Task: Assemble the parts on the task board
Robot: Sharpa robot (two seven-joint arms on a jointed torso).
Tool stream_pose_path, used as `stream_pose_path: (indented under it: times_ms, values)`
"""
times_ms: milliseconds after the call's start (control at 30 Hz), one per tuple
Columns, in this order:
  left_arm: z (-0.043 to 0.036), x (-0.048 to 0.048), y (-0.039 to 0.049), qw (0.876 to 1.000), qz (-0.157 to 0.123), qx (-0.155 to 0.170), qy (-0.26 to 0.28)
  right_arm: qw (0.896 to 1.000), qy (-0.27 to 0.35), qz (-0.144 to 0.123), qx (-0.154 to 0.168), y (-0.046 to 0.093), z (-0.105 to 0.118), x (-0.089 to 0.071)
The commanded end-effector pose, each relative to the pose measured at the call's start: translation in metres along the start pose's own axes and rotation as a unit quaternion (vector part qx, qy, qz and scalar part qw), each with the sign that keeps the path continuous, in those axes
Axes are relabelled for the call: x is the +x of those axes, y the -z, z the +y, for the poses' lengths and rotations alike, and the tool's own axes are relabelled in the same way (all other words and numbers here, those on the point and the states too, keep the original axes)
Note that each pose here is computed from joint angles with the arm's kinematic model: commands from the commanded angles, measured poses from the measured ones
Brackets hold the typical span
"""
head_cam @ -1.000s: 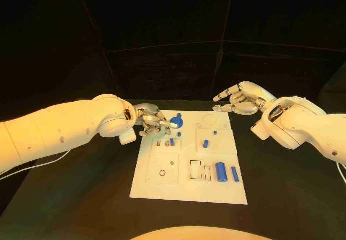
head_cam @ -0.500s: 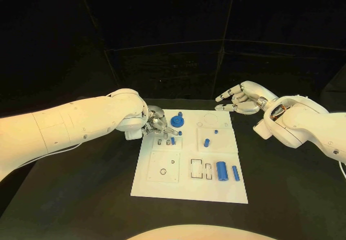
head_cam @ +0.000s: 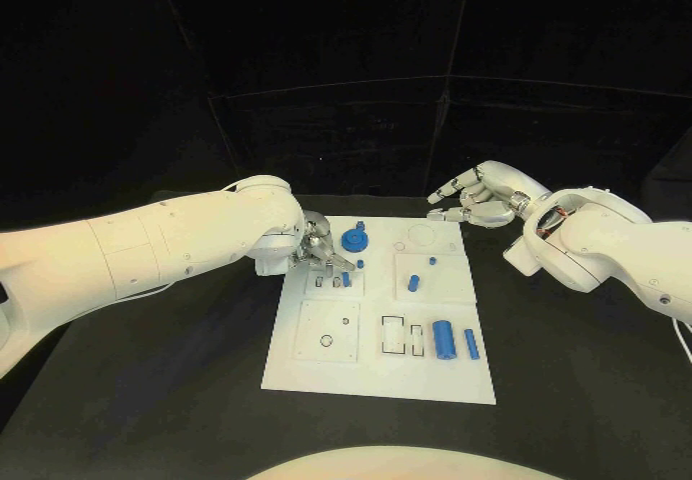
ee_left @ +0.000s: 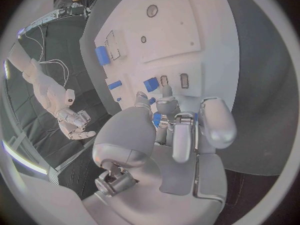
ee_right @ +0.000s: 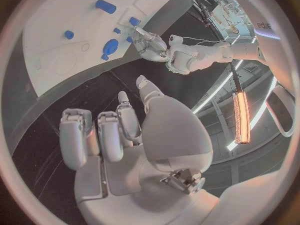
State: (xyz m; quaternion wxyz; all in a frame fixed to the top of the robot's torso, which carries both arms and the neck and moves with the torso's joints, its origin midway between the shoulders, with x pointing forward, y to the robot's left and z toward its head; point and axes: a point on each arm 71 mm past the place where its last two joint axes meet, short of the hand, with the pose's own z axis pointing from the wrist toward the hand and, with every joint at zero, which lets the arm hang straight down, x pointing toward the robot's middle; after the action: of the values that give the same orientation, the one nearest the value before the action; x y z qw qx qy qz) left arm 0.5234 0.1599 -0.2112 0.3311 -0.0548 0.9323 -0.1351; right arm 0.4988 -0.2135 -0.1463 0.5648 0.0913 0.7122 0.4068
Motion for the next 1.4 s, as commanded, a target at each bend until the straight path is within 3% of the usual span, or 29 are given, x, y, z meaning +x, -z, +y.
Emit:
stream_pose_path:
  times_ms: [33,867,1400]
  values:
    - [-0.0022,0.0012,-0.0017,1.0,0.006,-0.006,-0.012,1.0,0.003,0.01,0.001,-0.001,0.001,0.001]
    - [-0.0176,0.0066,-0.0066,1.0,0.017,0.006,-0.023,1.0,0.006,0.017,0.003,-0.008,0.001,0.004]
    - [-0.0215,0.0083,-0.0067,0.999,0.021,0.013,-0.026,1.0,0.008,0.021,0.008,-0.01,0.0,0.005]
